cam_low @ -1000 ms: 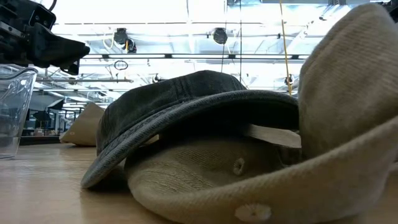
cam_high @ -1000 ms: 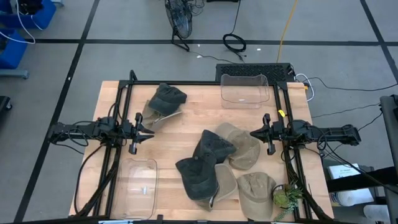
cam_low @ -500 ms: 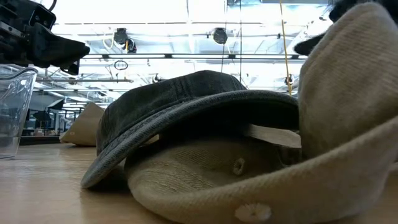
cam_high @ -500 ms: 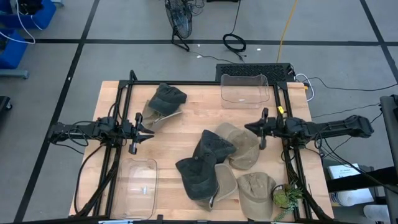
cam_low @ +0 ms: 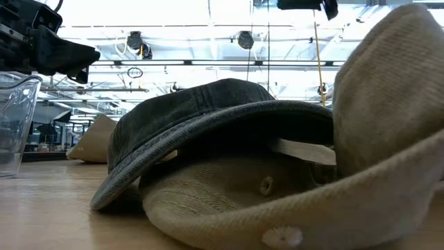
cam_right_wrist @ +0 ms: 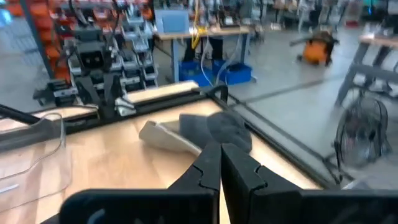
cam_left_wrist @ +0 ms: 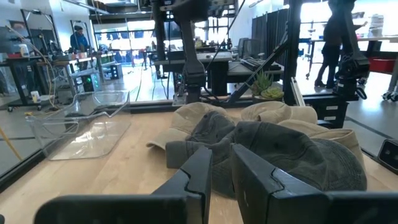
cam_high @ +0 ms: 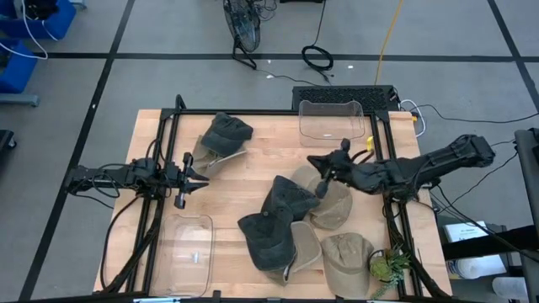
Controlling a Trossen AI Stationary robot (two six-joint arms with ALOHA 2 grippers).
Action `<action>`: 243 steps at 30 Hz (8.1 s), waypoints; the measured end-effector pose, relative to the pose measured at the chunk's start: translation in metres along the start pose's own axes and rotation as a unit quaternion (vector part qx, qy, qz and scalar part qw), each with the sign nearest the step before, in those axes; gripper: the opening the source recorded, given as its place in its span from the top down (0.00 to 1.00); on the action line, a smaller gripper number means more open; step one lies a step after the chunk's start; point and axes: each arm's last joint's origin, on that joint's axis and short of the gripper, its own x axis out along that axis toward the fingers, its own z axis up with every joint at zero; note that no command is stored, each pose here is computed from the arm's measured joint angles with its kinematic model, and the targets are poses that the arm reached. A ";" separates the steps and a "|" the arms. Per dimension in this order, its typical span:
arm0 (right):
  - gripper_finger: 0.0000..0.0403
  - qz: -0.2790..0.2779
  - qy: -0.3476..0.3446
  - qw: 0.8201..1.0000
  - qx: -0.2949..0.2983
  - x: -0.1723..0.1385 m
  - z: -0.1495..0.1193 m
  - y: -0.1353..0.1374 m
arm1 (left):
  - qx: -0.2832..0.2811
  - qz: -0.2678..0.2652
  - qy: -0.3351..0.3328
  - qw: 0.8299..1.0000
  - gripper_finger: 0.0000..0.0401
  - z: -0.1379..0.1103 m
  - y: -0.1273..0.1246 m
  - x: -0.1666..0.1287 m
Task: Pick & Place hat
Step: Put the brown cap into the top transparent bin, then put the black cap into the bottom transparent bin
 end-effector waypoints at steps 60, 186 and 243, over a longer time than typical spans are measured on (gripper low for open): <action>1.00 -0.215 0.288 0.899 0.251 -0.014 -0.053 0.003 | -0.127 -0.002 -0.028 0.992 0.84 0.006 0.000 0.000; 0.99 0.061 0.283 0.946 -0.143 0.026 0.078 -0.251 | -0.135 0.144 -0.038 0.980 0.84 0.005 0.009 -0.001; 0.55 -0.061 0.444 0.856 -0.258 0.072 0.033 -0.262 | -0.156 0.204 -0.048 0.965 0.84 0.005 0.012 -0.003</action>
